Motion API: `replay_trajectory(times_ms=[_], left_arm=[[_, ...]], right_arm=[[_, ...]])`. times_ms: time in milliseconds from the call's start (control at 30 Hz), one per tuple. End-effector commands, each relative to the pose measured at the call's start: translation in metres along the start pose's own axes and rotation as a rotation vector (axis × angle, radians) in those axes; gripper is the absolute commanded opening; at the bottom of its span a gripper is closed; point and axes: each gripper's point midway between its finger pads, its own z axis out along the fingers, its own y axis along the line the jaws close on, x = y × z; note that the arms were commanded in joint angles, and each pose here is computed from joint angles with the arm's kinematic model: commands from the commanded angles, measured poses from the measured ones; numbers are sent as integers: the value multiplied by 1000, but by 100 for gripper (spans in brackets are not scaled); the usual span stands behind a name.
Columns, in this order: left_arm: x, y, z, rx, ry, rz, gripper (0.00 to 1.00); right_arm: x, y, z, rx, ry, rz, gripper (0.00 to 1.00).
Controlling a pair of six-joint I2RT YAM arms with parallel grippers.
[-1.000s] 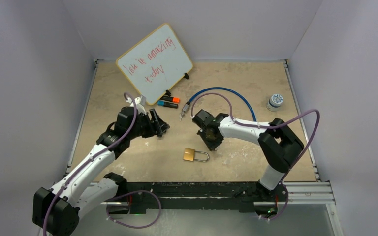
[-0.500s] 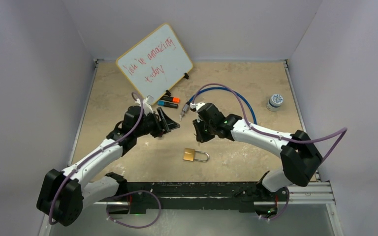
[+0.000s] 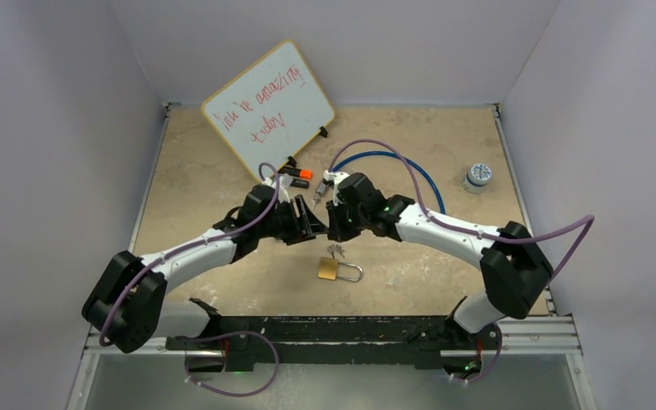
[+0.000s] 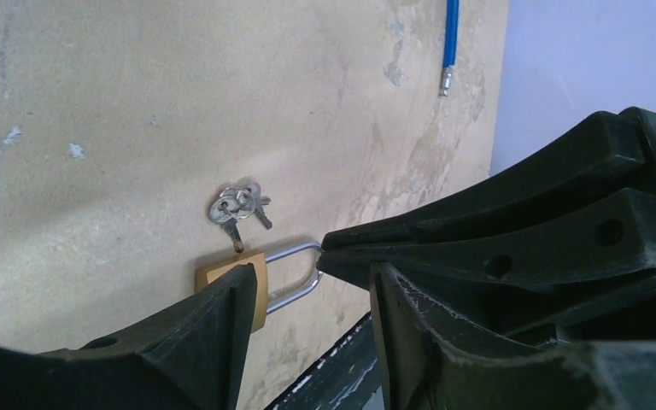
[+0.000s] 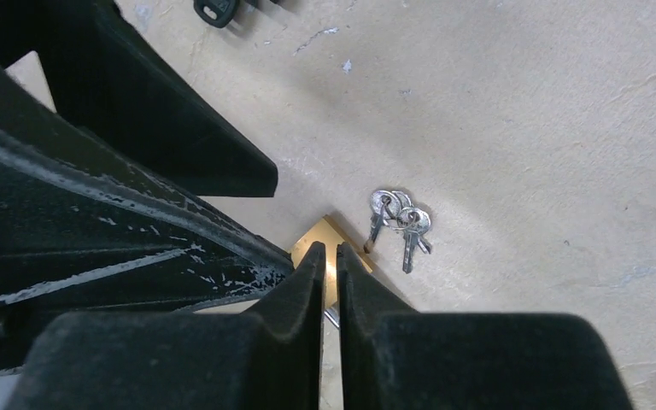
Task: Unlock with the key
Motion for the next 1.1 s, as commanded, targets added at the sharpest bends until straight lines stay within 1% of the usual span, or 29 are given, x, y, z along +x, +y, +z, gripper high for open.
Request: replay_trajectory(times_ms=[0, 133, 200, 267, 400, 567, 833, 1067], left_arm=[[-21, -5, 0, -43, -74, 18, 52], [-22, 30, -9, -223, -122, -30, 53], [-19, 43, -13, -277, -128, -57, 52], [-15, 49, -14, -298, -123, -66, 52], [-10, 54, -15, -304, -113, -82, 52], [-9, 55, -16, -300, -121, -91, 52], [-7, 57, -16, -302, -120, -99, 52], [-6, 58, -15, -301, -115, -103, 52]], right_arm=[[-11, 5, 3, 3, -14, 11, 13], [12, -18, 16, 123, 103, -21, 24], [22, -26, 21, 185, 152, -53, 29], [30, -30, 25, 235, 194, -85, 31], [40, -37, 31, 324, 239, -128, 32], [42, -43, 33, 380, 256, -165, 31], [48, -53, 41, 420, 286, -185, 32], [50, -49, 56, 371, 315, -213, 32]])
